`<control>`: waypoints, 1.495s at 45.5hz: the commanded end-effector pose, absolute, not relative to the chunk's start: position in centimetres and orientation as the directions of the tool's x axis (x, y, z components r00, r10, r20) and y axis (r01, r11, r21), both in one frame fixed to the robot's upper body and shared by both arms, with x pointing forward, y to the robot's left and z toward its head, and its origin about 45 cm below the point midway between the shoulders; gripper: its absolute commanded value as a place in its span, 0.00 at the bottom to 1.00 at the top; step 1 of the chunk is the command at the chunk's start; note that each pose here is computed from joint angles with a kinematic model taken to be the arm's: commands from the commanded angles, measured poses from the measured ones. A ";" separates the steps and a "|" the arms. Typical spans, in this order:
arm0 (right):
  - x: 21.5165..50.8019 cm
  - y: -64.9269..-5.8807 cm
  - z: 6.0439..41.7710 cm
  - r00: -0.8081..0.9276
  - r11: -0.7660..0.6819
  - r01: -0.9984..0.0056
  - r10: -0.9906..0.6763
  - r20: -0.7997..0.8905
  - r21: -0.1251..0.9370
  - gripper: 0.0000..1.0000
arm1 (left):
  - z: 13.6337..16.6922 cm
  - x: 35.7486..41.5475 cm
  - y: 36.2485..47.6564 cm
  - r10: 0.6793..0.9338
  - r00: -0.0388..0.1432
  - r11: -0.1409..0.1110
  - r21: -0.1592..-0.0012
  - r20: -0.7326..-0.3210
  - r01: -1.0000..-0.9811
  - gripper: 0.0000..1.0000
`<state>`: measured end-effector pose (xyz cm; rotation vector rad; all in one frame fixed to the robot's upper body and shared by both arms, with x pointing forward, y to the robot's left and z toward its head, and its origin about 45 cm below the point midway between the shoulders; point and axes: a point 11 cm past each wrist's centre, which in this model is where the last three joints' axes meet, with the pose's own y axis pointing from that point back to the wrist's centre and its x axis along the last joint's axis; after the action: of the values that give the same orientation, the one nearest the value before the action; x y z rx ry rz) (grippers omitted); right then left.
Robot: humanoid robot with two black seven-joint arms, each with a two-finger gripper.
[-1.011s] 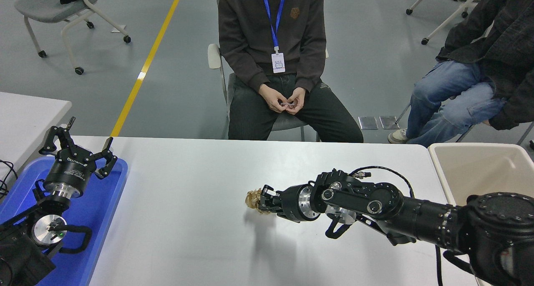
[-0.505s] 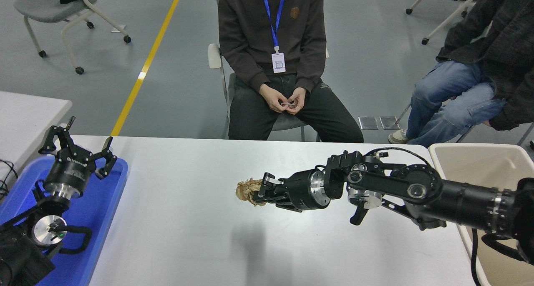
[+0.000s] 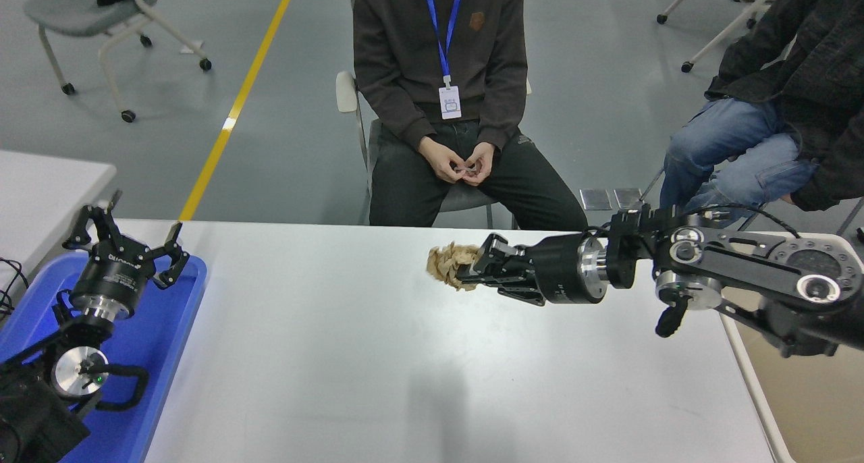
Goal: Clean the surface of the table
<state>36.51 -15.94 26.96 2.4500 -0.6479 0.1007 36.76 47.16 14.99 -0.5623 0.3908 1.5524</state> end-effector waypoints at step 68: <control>33.2 -58.4 33.8 0.204 -0.094 -0.886 -0.958 0.200 0.455 0.00 | 15.02 36.76 47.2 0.821 -0.002 -0.067 -0.093 -0.570 -0.993 1.00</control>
<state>34.91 -53.43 34.74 2.1005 -1.5927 -0.1612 36.76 47.16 15.00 -0.5630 0.3905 1.5525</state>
